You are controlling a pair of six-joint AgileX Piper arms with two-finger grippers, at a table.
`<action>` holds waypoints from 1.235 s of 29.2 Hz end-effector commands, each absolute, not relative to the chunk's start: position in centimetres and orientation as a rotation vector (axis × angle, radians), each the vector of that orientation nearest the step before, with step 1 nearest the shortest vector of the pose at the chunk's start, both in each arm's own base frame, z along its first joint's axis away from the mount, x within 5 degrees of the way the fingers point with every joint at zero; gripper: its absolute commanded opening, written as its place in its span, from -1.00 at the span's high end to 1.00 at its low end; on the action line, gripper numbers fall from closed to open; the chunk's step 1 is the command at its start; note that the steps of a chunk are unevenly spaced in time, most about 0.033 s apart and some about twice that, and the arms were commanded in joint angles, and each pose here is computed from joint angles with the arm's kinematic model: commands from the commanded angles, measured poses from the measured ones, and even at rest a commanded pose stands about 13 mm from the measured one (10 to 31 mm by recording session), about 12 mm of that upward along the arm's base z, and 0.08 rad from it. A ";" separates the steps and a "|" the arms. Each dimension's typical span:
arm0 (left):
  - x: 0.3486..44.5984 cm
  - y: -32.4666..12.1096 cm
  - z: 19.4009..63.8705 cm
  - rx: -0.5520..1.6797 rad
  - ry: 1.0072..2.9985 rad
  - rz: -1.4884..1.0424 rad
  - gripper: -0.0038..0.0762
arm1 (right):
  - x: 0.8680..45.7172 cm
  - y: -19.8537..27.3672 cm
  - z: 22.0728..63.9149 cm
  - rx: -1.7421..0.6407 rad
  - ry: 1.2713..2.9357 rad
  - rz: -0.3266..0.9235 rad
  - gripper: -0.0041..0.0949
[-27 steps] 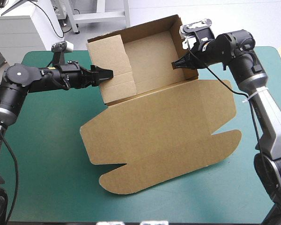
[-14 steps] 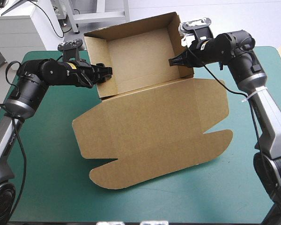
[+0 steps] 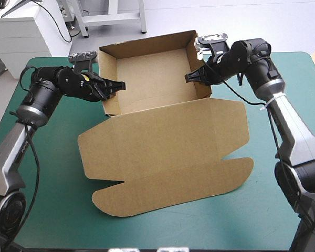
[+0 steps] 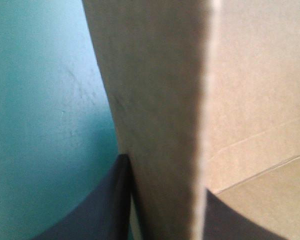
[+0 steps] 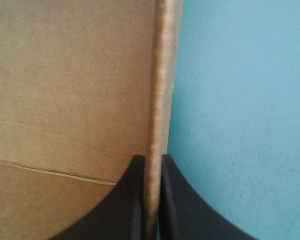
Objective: Fold the box
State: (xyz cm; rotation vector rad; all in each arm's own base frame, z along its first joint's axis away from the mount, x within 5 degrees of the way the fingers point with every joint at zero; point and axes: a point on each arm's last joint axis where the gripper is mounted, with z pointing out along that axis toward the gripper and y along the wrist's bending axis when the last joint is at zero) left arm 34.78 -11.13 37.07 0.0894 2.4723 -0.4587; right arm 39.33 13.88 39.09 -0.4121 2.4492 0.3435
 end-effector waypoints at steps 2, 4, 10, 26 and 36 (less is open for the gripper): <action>34.6 -12.2 38.1 0.162 2.442 -0.552 0.82 | 38.7 13.8 40.6 -0.453 2.398 0.342 0.95; 35.0 -12.4 37.3 0.189 2.473 -0.550 0.86 | 38.8 13.8 40.3 -0.460 2.417 0.338 0.95; 36.1 -13.0 35.2 0.244 2.587 -0.540 0.92 | 39.2 14.0 38.2 -0.521 2.529 0.326 0.95; 39.4 -17.9 32.0 0.527 2.754 -0.288 0.92 | 39.4 12.5 31.8 -0.419 2.771 0.236 0.96; 40.0 -18.6 30.2 0.558 2.788 -0.269 0.92 | 39.4 11.2 30.4 -0.381 2.827 0.202 0.96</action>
